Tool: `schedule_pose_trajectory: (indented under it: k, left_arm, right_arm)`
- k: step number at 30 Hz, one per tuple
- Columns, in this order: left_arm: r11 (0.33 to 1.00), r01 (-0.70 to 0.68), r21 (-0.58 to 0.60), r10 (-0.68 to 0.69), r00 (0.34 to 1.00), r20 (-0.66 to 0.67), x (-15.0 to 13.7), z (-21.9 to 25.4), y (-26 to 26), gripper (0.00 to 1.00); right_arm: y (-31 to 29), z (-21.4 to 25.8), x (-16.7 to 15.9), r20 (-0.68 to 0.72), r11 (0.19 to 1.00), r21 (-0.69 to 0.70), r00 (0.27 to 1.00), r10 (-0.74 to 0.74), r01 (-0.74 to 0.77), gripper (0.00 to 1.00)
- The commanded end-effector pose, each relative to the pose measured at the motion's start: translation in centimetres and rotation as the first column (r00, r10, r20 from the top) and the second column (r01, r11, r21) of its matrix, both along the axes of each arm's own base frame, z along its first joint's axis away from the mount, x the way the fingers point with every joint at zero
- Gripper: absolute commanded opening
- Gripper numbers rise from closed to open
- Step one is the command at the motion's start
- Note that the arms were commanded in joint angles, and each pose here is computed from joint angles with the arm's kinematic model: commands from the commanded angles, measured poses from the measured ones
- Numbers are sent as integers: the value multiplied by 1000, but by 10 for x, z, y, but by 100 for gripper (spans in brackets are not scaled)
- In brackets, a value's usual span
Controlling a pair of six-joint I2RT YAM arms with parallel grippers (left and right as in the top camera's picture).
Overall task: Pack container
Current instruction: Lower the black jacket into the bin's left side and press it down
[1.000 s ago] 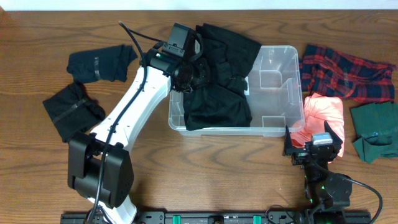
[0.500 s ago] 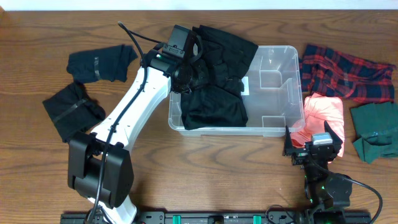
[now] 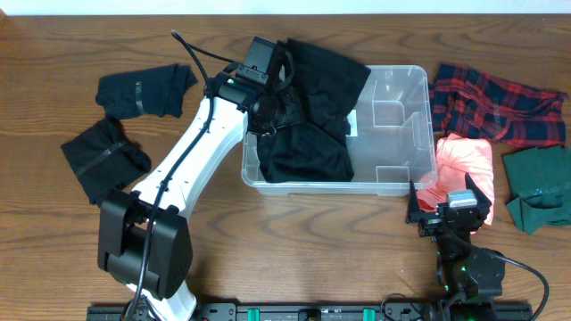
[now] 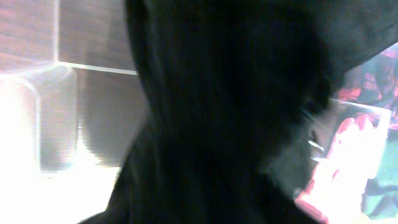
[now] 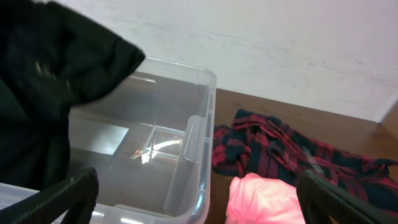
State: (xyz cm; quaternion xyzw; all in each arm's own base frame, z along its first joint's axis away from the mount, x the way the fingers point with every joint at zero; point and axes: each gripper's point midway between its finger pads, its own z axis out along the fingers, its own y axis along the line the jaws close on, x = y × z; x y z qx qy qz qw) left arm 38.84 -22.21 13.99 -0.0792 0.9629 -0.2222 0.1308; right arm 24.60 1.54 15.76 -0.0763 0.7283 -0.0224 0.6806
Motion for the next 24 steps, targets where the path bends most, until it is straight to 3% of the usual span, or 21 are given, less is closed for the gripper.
schedule_pose_trajectory:
  k: [1, 8, 13, 15, 19, 24]
  left_arm:
    - [998, -29, 55, 27, 999, 36, 5, 3, 9, 96]
    - [992, -14, 124, -1, 993, 116, 17, 7, 17, 95]
    - [992, 21, 122, -42, 984, 171, 22, 20, 12, 82]
    - [991, 45, 126, -70, 978, 199, 22, 27, 11, 67]
    - [977, 133, 166, -172, 954, 247, 22, 32, 3, 6]
    - [930, 189, 316, -284, 913, 293, 24, 31, 4, 6]
  right_arm:
    - [-2, -1, 0, -1, 1000, -8, 1000, -8, 8, 99]
    - [-2, -1, 0, -1, 1000, -8, 1000, -8, 8, 99]
    - [-2, -1, 0, -1, 1000, -8, 1000, -8, 8, 99]
    - [-2, -1, 0, -1, 1000, -8, 1000, -8, 8, 99]
    - [-2, -1, 0, -1, 1000, -8, 1000, -8, 8, 99]
    - [-2, -1, 0, -1, 1000, -8, 1000, -8, 8, 99]
